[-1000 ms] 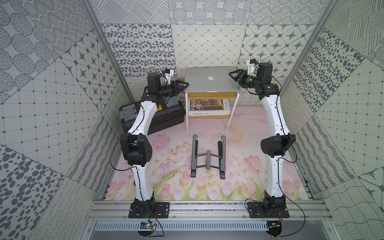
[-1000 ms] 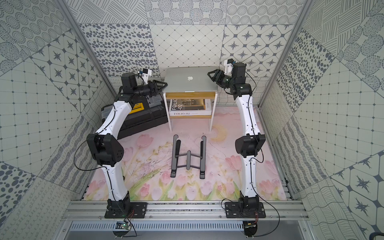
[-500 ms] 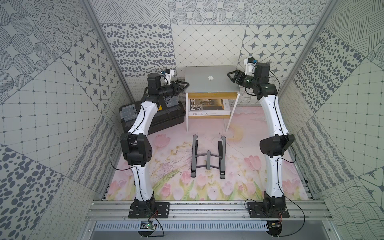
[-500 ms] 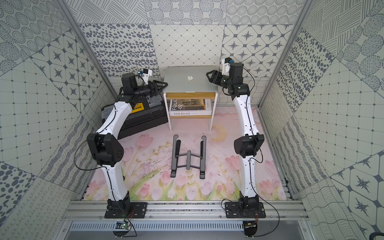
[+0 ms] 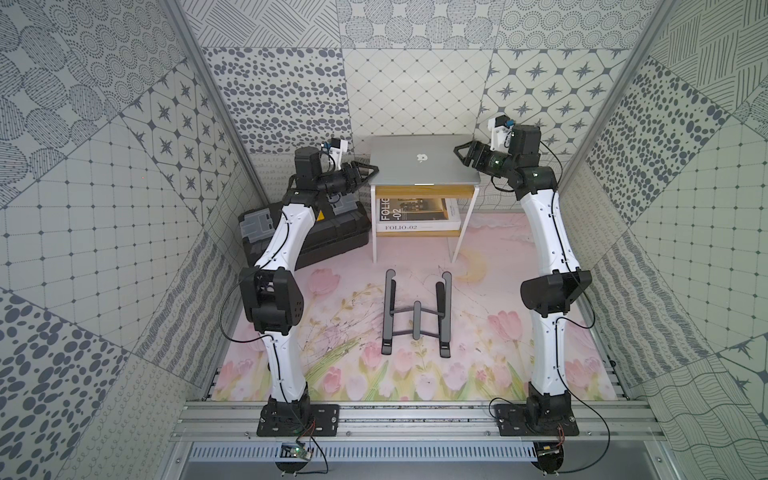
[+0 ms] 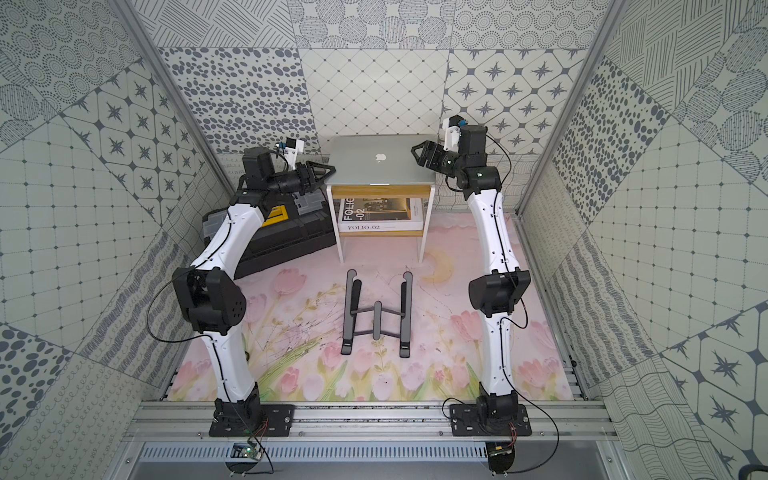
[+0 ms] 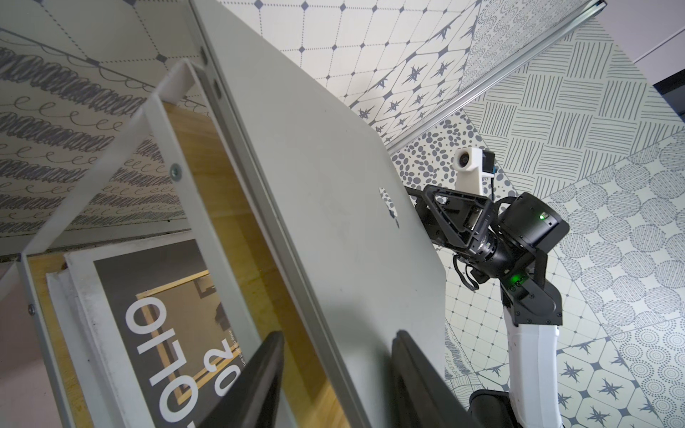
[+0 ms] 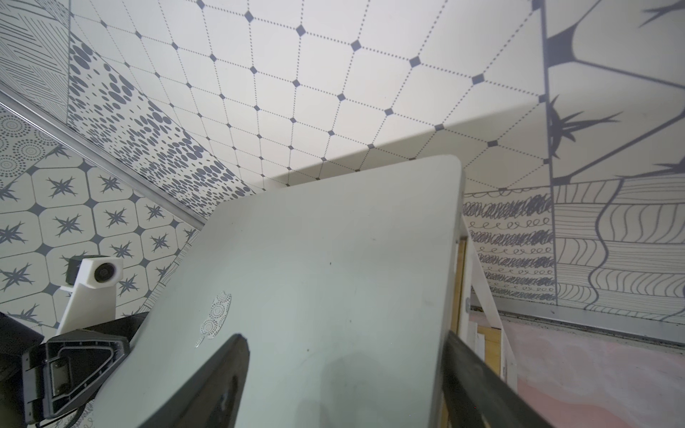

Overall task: Close the laptop lid and set it aside
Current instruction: Place the laptop on the shelf.

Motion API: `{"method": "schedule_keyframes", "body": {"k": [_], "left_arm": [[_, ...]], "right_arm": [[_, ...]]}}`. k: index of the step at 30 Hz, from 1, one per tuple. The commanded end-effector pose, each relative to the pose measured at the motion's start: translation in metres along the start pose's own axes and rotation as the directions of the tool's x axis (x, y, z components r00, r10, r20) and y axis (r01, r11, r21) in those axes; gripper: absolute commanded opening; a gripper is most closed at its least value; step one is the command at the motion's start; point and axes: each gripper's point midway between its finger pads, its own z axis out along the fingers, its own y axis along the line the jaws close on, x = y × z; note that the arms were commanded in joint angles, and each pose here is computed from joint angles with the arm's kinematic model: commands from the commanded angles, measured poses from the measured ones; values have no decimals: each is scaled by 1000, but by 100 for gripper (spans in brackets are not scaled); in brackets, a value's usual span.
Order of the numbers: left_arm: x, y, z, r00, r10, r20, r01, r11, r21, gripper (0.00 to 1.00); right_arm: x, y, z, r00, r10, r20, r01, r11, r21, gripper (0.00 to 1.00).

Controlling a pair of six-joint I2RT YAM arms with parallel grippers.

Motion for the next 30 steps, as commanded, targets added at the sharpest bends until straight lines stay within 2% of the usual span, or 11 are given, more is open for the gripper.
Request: {"method": "schedule_keyframes", "body": {"k": [1,12,18,22,27,30], "left_arm": [[30,26,-4,979,-184,-85,178,981,-79,51],[29,28,-4,980,-184,-80,177,981,-80,51],[31,31,-3,979,-184,-83,178,981,-81,52],[26,29,-5,983,-172,-69,167,983,-79,53],[8,16,-18,992,-127,-18,125,989,-73,63],[-5,6,-29,995,-92,21,94,993,-74,77]], "right_arm": [[-31,47,-24,987,-119,105,129,987,-92,84],[-26,32,-9,975,-195,107,201,978,-56,88],[-29,30,-9,956,-269,120,275,961,-28,96],[-30,29,-8,946,-297,126,302,953,-20,97],[-41,35,-20,940,-306,152,311,950,-7,97],[-46,45,-31,936,-312,165,319,947,-18,97]]}}
